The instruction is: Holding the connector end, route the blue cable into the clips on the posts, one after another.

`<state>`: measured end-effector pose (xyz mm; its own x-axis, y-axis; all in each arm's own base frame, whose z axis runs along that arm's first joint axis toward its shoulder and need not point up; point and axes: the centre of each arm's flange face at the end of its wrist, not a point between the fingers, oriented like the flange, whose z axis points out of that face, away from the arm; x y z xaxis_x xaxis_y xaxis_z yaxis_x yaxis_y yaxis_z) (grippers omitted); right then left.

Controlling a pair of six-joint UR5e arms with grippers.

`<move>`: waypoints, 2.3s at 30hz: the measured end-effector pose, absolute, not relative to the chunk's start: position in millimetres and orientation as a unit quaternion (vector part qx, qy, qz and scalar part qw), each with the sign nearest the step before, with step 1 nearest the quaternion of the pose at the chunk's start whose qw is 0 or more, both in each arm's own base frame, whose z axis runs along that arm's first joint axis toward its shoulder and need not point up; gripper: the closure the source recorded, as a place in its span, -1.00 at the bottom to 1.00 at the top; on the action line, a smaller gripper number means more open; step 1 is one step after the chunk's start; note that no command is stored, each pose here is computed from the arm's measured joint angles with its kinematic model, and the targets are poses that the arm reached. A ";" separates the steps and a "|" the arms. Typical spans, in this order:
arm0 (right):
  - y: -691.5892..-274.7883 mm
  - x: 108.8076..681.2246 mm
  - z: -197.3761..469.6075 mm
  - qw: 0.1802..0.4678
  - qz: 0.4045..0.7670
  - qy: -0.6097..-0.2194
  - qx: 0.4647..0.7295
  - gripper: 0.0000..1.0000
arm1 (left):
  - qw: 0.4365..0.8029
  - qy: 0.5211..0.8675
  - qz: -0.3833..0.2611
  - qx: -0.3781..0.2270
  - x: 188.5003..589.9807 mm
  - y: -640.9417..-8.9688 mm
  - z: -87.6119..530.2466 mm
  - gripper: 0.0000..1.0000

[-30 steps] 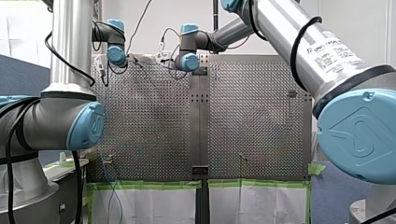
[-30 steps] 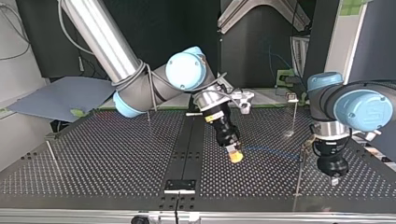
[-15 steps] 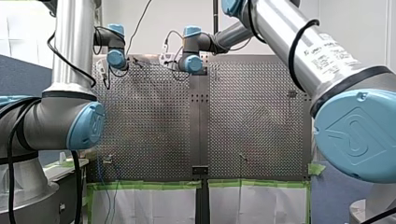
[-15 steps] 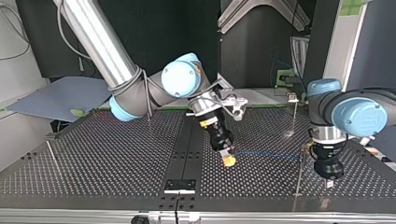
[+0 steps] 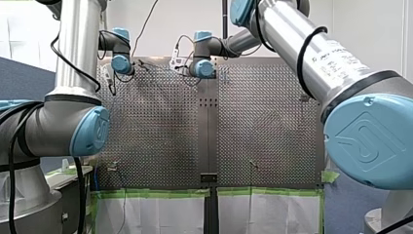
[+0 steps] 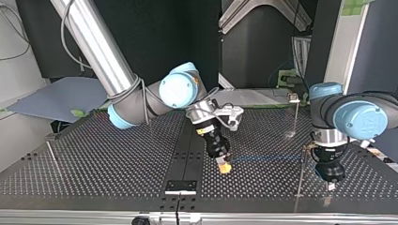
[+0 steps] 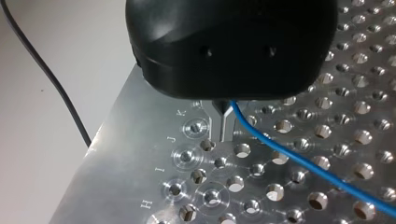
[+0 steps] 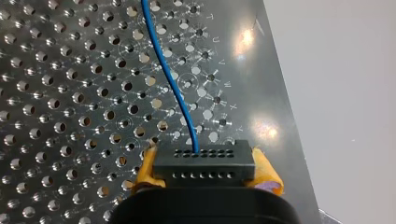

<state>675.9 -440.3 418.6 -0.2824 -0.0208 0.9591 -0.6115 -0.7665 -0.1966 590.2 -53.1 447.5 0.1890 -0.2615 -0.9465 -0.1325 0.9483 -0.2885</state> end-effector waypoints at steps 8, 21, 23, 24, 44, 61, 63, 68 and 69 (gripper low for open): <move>-445.8 674.9 417.7 0.196 0.749 -0.279 0.568 1.00 | 0.757 0.631 -0.053 -0.161 591.3 -52.9 447.6 1.00; -445.5 672.4 414.9 0.193 0.741 -0.284 0.577 1.00 | 0.742 0.645 -0.061 -0.173 586.4 -55.8 443.9 0.20; -445.3 672.1 414.5 0.193 0.739 -0.285 0.579 1.00 | 0.737 0.650 -0.058 -0.176 584.7 -54.9 442.7 -0.47; -445.0 671.8 414.4 0.193 0.738 -0.286 0.580 1.00 | 0.734 0.652 -0.057 -0.178 583.5 -54.3 442.7 -0.47; -437.9 661.0 435.8 0.186 0.735 -0.300 0.579 1.00 | 0.694 0.687 -0.050 -0.210 552.3 -64.5 447.1 -1.00; -435.4 657.8 439.8 0.185 0.731 -0.302 0.583 1.00 | 0.631 0.744 -0.027 -0.217 482.3 -78.8 427.0 -1.00; -434.8 657.8 439.5 0.185 0.730 -0.303 0.584 1.00 | 0.631 0.744 -0.027 -0.216 475.1 -81.1 429.5 -1.00; -433.3 658.4 438.9 0.184 0.728 -0.302 0.587 1.00 | 0.641 0.736 -0.036 -0.212 461.3 -88.4 443.9 -1.00; -433.1 658.4 438.9 0.184 0.728 -0.302 0.587 1.00 | 0.644 0.734 -0.038 -0.211 457.6 -90.1 448.4 -1.00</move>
<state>658.4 -433.1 438.9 -0.2433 -0.0868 0.9660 -0.6232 -0.7492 -0.2243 457.6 -90.1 448.4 -0.0810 -0.3586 -0.9300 -0.2606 0.9082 -0.3275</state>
